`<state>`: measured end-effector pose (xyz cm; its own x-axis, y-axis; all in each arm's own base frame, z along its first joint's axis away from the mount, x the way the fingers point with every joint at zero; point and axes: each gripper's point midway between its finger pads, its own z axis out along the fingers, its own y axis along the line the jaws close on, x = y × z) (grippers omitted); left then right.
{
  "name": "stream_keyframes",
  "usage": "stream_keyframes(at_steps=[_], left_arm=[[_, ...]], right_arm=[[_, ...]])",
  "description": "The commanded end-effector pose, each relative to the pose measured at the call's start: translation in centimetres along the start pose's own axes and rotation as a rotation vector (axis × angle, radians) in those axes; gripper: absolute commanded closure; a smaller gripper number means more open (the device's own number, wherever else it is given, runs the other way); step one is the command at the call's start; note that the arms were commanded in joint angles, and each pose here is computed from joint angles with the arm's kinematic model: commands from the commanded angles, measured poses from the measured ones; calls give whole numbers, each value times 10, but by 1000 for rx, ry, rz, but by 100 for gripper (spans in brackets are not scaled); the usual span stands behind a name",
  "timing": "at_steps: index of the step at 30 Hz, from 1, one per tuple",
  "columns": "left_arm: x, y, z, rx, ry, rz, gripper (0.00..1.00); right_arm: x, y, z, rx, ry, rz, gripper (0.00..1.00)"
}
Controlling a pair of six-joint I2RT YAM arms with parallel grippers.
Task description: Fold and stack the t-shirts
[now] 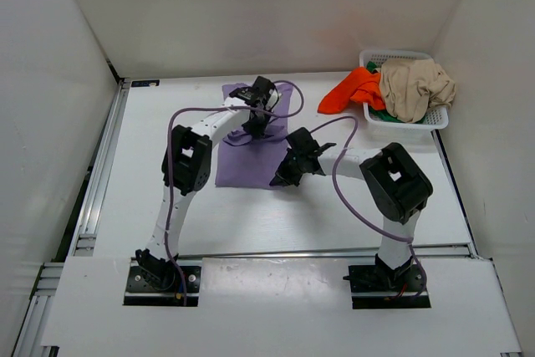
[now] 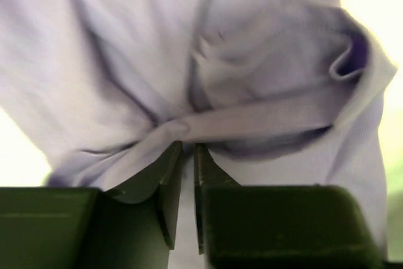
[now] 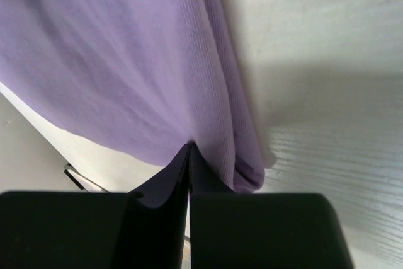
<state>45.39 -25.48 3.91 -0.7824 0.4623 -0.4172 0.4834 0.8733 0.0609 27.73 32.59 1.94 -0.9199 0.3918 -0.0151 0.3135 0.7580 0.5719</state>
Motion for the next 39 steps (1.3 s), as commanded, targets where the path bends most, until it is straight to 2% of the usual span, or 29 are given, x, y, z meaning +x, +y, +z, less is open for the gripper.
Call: stream_keyframes(at_steps=[1,5,9,13,14,16,17,18,20,22,29,33,36,39], left_arm=[[-61,40,-20,-147,-186,-49,74],[-91,70,-25,-227,-270,-94,71],[-101,91,-31,-272,-299,-124,71],[-96,80,-71,-176,-328,-119,65],[-101,75,-101,-118,-374,-118,65],[-78,50,-106,14,-334,-93,64],[-74,43,-133,49,-366,-87,64],[-45,36,-119,77,-293,-84,64],[-19,31,-120,94,-244,-83,63],[23,23,-102,105,-108,-79,64],[73,-2,-90,185,128,-68,71],[82,1,-57,129,205,-52,76],[56,13,-59,134,144,-81,77],[51,23,-46,100,143,-87,77]], right_arm=[[15,-22,-4,77,17,-9,100],[19,-30,-6,94,25,-4,100],[19,-27,-8,85,21,-6,100],[11,-6,-17,60,-7,-93,100],[6,-2,-19,60,-23,-112,100],[-1,11,-23,54,-39,-143,100],[-2,13,-24,53,-40,-157,100],[-1,10,-21,61,-36,-155,100],[-2,12,-22,61,-36,-155,100],[2,8,-21,67,-22,-143,100],[17,-8,-18,98,3,-119,100],[19,-13,-16,106,6,-96,100],[20,-15,-18,107,7,-96,100],[26,-19,-16,117,16,-101,100]])
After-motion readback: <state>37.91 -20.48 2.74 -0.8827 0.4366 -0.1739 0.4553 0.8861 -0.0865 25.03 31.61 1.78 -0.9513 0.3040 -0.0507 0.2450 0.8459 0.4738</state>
